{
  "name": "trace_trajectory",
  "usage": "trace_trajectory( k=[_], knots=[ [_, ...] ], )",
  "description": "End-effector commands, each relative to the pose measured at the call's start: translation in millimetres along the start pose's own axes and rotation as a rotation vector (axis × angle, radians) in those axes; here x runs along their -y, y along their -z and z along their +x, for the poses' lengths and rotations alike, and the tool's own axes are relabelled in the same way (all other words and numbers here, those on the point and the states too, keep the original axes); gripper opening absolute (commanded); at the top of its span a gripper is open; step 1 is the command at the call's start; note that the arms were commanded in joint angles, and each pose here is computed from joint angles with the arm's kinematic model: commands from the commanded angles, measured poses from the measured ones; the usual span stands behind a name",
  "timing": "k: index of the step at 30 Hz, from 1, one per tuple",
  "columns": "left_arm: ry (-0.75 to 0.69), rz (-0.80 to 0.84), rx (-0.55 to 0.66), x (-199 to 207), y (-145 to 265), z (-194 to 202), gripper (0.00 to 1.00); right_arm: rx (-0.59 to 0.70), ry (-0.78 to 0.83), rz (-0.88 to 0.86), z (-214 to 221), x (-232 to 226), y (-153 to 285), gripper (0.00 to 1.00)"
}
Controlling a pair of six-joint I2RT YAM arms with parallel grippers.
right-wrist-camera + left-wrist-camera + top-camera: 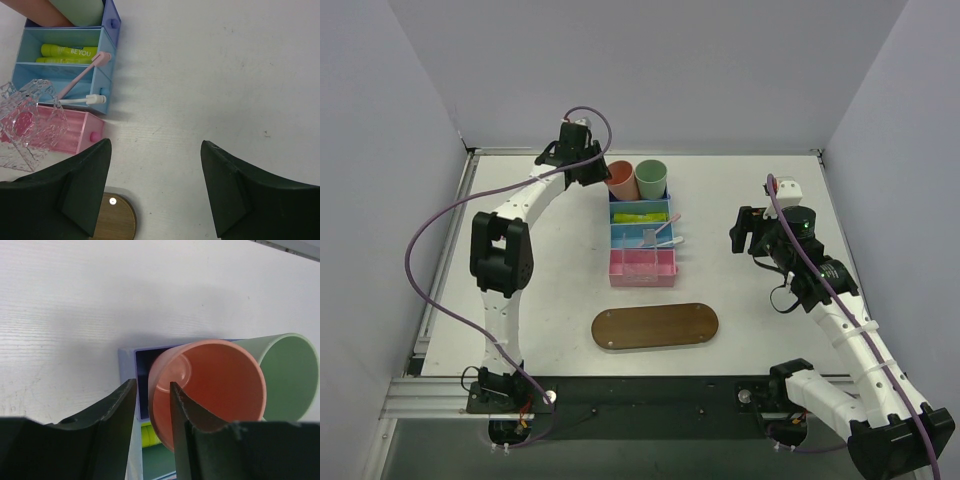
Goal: Prepare toiletry sets of a toothbrush and toothpaste on the tray
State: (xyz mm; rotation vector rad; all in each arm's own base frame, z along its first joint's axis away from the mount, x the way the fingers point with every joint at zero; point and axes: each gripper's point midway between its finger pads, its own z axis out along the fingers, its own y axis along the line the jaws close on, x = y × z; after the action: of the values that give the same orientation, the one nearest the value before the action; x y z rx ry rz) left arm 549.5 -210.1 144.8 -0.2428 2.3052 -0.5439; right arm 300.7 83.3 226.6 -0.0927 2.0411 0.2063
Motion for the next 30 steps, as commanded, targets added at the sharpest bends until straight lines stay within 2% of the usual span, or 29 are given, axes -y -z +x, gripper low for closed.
trace_trajectory(
  k=[1,11,17,30],
  knots=[
    [-0.017,-0.004,0.047,5.8,5.4,-18.9,0.4,0.042,0.011,-0.016,-17.7,-4.9,5.7,0.67],
    [-0.029,-0.005,0.076,9.1,13.1,-27.5,0.2,0.026,0.014,-0.009,-13.0,-3.6,1.8,0.66],
    [-0.051,-0.004,0.091,11.3,20.2,-33.5,0.01,0.02,0.014,-0.008,-10.8,-3.2,-0.1,0.66],
    [-0.176,-0.067,0.194,24.5,49.3,-60.9,0.0,0.01,0.012,-0.008,-7.1,-3.4,-2.3,0.66]
  ],
)
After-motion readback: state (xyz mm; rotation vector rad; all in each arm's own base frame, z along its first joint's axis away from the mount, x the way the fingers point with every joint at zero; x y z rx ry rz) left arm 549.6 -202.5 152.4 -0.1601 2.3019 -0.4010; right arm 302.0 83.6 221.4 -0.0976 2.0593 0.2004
